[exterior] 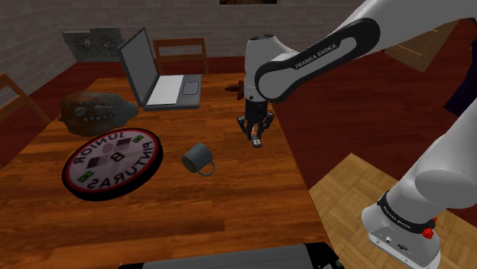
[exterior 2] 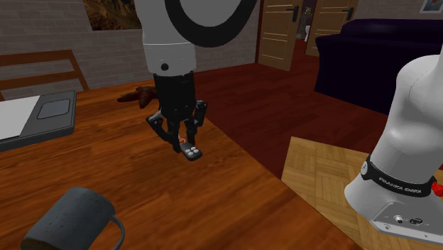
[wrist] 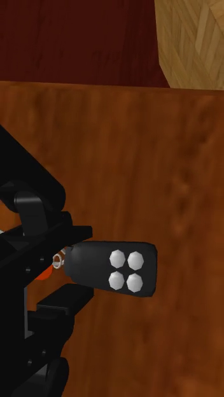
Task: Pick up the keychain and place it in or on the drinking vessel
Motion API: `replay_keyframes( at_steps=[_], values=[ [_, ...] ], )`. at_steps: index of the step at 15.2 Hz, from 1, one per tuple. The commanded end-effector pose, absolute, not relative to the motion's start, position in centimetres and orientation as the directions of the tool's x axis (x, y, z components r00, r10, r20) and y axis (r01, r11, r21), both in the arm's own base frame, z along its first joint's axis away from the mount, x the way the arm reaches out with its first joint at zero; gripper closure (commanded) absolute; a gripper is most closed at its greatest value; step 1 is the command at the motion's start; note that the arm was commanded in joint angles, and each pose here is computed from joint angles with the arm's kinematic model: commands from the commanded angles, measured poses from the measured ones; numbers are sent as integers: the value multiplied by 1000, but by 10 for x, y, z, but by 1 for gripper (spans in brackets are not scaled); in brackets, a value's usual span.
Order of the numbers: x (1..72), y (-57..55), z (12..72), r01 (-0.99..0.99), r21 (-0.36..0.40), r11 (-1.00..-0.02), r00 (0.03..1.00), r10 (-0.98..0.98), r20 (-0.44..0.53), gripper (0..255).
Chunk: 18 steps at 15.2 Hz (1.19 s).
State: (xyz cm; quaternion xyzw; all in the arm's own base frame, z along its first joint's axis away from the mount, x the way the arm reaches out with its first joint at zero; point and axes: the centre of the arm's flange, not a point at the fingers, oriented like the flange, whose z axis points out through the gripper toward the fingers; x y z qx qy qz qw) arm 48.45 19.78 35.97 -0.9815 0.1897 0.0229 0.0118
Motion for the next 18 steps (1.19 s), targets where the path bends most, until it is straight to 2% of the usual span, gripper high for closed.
replay_keyframes(
  at_steps=[1,18],
  values=[
    [484,198,370,-373,-14,-928,927,-372,-50,255],
    [484,198,460,-373,-14,-928,927,-372,-50,255]
  ],
)
